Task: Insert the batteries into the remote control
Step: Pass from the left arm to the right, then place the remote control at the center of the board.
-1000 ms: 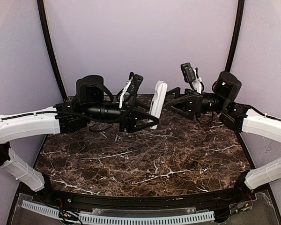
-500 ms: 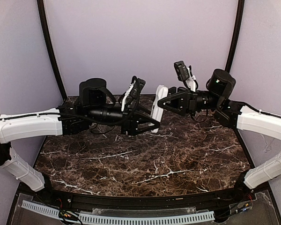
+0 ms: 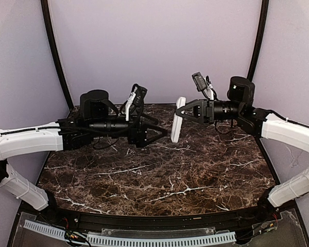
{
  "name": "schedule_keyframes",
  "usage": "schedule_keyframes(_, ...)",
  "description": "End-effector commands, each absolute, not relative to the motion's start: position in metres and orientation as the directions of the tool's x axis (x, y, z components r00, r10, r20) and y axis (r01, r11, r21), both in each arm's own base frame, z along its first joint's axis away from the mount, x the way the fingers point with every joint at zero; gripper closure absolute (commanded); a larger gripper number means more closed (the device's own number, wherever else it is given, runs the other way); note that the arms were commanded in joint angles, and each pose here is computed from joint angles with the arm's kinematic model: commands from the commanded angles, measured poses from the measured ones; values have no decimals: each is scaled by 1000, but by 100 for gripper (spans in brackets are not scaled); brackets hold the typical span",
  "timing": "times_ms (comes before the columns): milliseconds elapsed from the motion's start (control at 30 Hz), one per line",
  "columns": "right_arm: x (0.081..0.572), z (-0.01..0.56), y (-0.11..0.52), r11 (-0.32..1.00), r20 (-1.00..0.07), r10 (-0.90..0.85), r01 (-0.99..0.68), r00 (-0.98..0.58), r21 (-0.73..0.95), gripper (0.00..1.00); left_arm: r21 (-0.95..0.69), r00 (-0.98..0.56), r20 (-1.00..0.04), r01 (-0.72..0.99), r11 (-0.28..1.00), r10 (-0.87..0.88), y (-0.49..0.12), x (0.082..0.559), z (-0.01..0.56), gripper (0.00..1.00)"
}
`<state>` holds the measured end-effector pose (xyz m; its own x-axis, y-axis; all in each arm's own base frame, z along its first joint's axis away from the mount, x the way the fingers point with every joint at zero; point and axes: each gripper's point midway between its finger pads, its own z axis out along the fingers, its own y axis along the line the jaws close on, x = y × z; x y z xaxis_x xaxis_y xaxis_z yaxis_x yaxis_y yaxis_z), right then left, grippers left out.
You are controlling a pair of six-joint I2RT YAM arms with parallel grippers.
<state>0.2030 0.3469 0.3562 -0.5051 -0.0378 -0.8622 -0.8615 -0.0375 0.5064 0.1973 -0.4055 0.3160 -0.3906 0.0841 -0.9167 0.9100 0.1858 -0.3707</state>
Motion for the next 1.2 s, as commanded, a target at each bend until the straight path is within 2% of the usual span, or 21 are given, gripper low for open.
schedule_keyframes(0, 254, 319, 316, 210, -799, -30, -786, -600, 582, 79, -365, -402, -915, 853, 373, 24, -378, 229, 327, 2)
schedule_keyframes(133, 288, 259, 284, 435, -712, -72, -664, -699, 608, 79, -355, -426, -903, 809, 469, 51, -367, 246, 323, 1)
schedule_keyframes(267, 317, 199, 254, 646, -630, -147, -556, -763, 523, 79, -353, -457, -885, 778, 519, 83, -360, 258, 312, 1)
schedule_keyframes(433, 335, 146, 230, 784, -522, -258, -492, -813, 379, 78, -356, -494, -863, 742, 568, 105, -356, 270, 291, 1)
schedule_keyframes(667, 353, 96, 206, 866, -339, -362, -447, -869, 222, 77, -362, -522, -844, 721, 590, 121, -354, 272, 261, 1)
schedule_keyframes(867, 357, 69, 200, 876, -230, -403, -446, -886, 184, 74, -361, -529, -840, 711, 603, 120, -347, 270, 252, 2)
schedule_keyframes(1167, 357, 38, 186, 895, -129, -404, -421, -906, 149, 71, -350, -522, -844, 711, 610, 124, -344, 270, 251, 1)
